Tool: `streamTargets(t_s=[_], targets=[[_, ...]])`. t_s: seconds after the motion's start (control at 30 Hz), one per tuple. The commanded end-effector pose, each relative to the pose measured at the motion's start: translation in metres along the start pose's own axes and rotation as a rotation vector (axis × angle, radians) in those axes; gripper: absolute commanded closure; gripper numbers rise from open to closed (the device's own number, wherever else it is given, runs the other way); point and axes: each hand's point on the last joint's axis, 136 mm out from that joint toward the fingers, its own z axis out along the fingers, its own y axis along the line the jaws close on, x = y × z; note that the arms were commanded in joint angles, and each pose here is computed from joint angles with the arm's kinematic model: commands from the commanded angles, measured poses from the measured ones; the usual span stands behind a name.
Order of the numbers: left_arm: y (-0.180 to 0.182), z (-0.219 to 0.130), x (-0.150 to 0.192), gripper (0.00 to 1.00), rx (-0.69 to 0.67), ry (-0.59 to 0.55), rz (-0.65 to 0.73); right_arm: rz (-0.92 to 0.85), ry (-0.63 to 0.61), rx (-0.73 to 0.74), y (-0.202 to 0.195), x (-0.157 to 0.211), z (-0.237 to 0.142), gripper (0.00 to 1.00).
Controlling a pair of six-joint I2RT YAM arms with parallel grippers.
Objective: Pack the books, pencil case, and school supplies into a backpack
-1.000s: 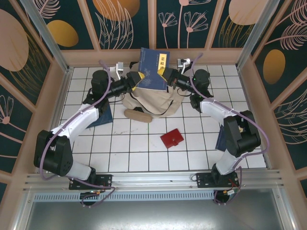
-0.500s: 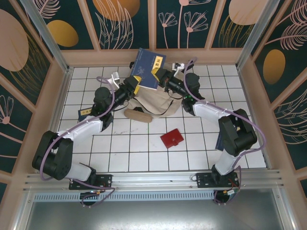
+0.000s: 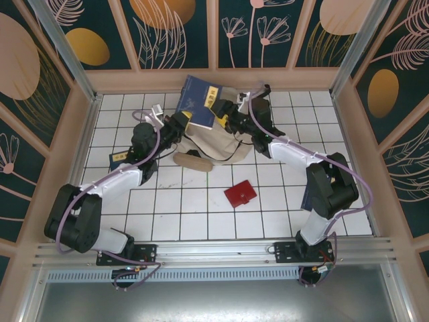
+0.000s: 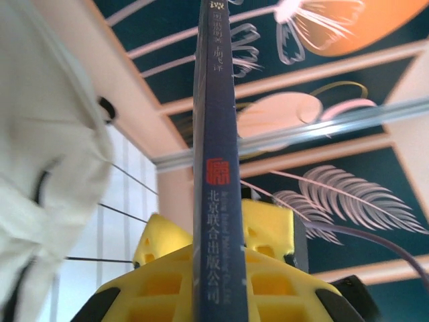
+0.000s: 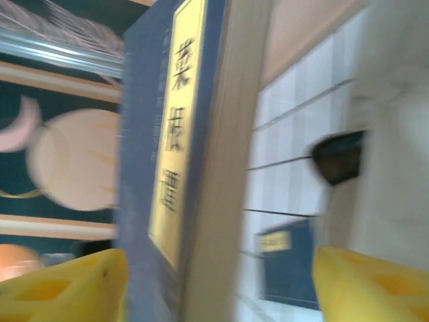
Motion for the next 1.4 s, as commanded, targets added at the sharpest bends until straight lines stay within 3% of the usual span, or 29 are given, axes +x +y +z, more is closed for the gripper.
streamTargets(t_s=[0.0,0.17,0.27,0.37,0.5,0.6,0.73,0.83,0.9,1.1,1.37], targets=[[0.014,-0.024,-0.029,1.0,-0.125,-0.094,0.113,-0.353,0.082,0.338,-0.055,0.013,-0.006,0.18],[0.04,-0.072,-0.065,1.0,-0.423,-0.218,0.226,-0.766,0.244,0.537,-0.087,0.056,0.007,0.17],[0.04,-0.1,-0.08,1.0,-0.562,-0.285,0.285,-0.945,0.319,0.568,-0.094,0.077,0.018,0.18],[0.038,-0.119,-0.085,1.0,-0.639,-0.309,0.319,-0.977,0.352,0.528,-0.095,0.085,0.031,0.18],[0.035,-0.126,-0.081,1.0,-0.64,-0.293,0.331,-0.983,0.375,0.529,-0.105,0.086,0.05,0.22],[0.036,-0.125,-0.075,1.0,-0.63,-0.261,0.325,-0.983,0.369,0.536,-0.107,0.081,0.061,0.38],[0.041,-0.115,-0.059,1.0,-0.582,-0.173,0.3,-0.998,0.27,0.584,-0.096,0.058,0.059,0.64],[0.048,-0.107,-0.043,1.0,-0.543,-0.094,0.266,-0.982,0.127,0.632,-0.073,0.027,0.046,0.83],[0.049,-0.104,-0.035,1.0,-0.514,-0.057,0.257,-0.97,0.021,0.665,-0.055,0.004,0.034,0.9],[0.051,-0.106,-0.017,1.0,-0.482,0.027,0.244,-0.927,-0.225,0.726,-0.002,-0.053,0.002,0.98],[0.055,-0.099,0.018,1.0,-0.355,0.171,0.173,-0.965,-0.267,0.659,0.044,-0.076,0.006,0.98]])
